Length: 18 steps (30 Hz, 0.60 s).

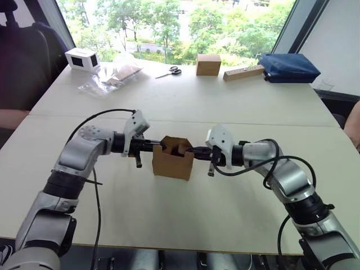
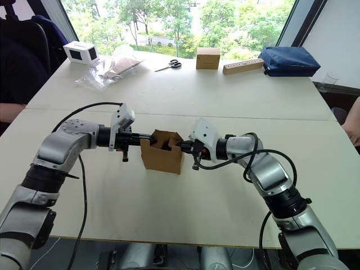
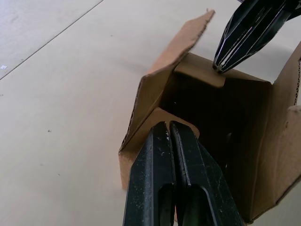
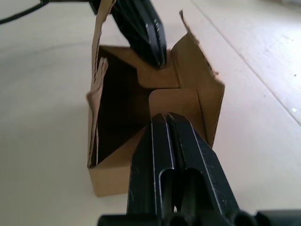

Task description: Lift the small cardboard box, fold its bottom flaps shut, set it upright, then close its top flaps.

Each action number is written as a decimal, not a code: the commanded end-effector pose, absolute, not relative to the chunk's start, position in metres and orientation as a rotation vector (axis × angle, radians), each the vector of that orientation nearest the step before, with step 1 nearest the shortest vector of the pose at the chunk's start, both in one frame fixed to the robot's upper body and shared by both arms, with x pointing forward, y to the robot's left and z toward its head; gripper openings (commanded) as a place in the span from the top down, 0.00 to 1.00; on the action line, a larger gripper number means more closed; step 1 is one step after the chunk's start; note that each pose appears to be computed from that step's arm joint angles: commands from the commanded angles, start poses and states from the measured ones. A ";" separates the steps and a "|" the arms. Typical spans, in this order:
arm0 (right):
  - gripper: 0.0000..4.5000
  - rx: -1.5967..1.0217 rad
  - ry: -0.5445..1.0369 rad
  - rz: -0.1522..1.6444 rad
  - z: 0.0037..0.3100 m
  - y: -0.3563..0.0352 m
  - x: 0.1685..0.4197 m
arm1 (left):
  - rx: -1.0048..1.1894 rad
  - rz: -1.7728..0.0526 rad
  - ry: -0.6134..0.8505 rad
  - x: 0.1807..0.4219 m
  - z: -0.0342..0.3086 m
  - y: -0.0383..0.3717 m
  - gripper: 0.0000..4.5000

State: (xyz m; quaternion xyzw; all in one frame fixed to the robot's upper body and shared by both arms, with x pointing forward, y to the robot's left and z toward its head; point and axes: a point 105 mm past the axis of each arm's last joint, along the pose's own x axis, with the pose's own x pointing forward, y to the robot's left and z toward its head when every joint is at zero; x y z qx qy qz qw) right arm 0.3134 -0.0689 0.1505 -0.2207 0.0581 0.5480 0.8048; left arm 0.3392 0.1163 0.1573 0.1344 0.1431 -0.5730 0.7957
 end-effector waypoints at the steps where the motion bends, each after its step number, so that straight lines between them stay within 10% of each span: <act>1: 1.00 -0.516 0.086 1.180 0.158 -0.065 0.316 | 0.328 -1.220 0.314 0.343 0.153 0.116 0.98; 18: 1.00 -0.557 0.077 1.168 0.162 -0.068 0.321 | 0.293 -1.207 0.268 0.346 0.162 0.112 0.98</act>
